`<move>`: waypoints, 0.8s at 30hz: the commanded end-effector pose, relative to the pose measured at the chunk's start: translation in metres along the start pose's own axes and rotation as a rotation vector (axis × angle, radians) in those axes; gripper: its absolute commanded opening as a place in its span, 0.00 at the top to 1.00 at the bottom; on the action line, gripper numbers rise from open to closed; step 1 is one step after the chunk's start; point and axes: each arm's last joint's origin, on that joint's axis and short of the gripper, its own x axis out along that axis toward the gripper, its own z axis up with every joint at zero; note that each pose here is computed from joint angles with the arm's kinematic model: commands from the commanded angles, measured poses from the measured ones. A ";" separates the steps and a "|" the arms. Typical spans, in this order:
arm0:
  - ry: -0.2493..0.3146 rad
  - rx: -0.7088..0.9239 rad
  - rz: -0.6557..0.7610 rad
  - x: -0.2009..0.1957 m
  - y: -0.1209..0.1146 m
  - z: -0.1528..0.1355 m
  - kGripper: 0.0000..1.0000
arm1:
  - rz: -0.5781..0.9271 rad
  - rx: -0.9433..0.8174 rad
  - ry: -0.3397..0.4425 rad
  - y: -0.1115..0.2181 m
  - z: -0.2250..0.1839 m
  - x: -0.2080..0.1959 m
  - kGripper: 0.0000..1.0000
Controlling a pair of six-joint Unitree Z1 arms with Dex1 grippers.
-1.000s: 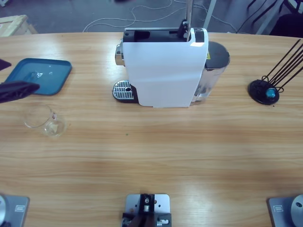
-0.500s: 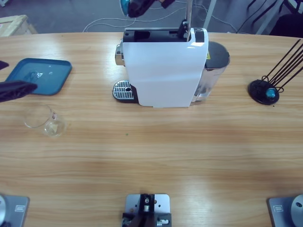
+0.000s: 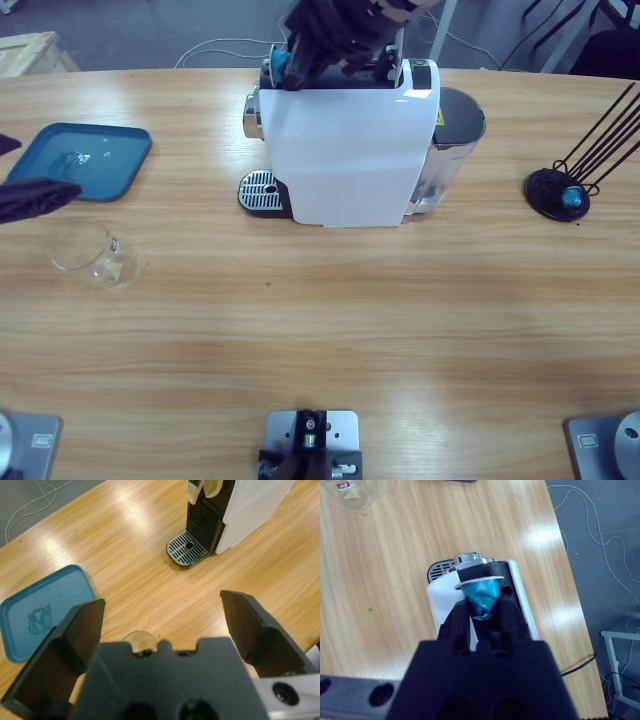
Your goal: Pour coffee
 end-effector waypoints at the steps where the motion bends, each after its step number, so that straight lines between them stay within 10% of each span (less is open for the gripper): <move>1: 0.024 -0.009 0.016 0.001 0.001 -0.013 0.02 | -0.039 0.049 0.093 -0.012 -0.022 0.025 1.00; 24: 0.047 -0.019 0.017 0.001 0.001 -0.027 0.01 | 0.021 0.036 0.071 -0.003 -0.020 0.020 1.00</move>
